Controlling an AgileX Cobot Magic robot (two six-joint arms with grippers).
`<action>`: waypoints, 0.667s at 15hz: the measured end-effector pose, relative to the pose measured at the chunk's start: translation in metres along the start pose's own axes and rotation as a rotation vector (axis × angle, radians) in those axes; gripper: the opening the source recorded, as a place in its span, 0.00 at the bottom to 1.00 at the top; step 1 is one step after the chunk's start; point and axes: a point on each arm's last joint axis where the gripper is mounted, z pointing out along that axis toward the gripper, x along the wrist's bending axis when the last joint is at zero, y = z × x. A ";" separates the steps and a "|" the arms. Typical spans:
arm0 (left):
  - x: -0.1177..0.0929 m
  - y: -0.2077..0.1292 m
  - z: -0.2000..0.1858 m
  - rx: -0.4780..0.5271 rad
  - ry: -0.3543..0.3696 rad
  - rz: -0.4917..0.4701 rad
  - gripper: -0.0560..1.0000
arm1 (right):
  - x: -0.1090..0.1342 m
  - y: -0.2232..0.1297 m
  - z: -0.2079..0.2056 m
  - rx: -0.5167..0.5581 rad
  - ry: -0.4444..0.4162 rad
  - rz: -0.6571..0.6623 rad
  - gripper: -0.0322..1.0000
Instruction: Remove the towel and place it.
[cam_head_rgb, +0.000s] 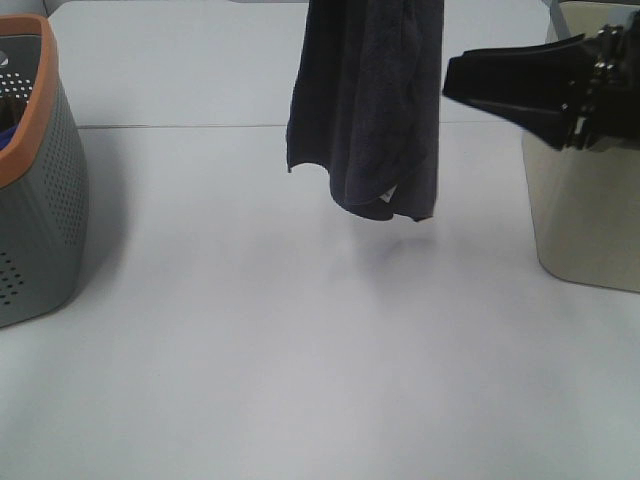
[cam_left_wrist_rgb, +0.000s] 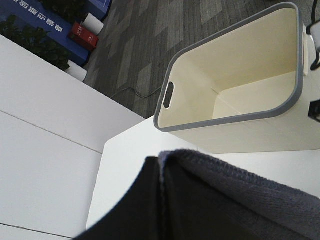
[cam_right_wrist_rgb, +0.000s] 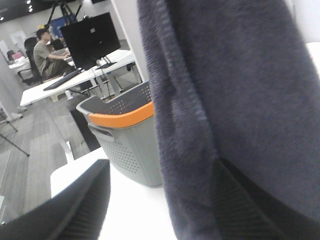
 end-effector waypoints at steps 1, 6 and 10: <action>0.000 0.000 0.000 0.000 0.000 0.001 0.05 | -0.001 0.000 0.013 0.034 0.011 -0.020 0.61; 0.000 0.000 0.000 0.001 0.000 0.004 0.05 | -0.011 0.006 0.045 0.107 -0.032 -0.090 0.61; 0.000 0.000 0.000 0.001 0.000 0.004 0.05 | -0.016 0.008 0.050 0.100 -0.016 -0.084 0.61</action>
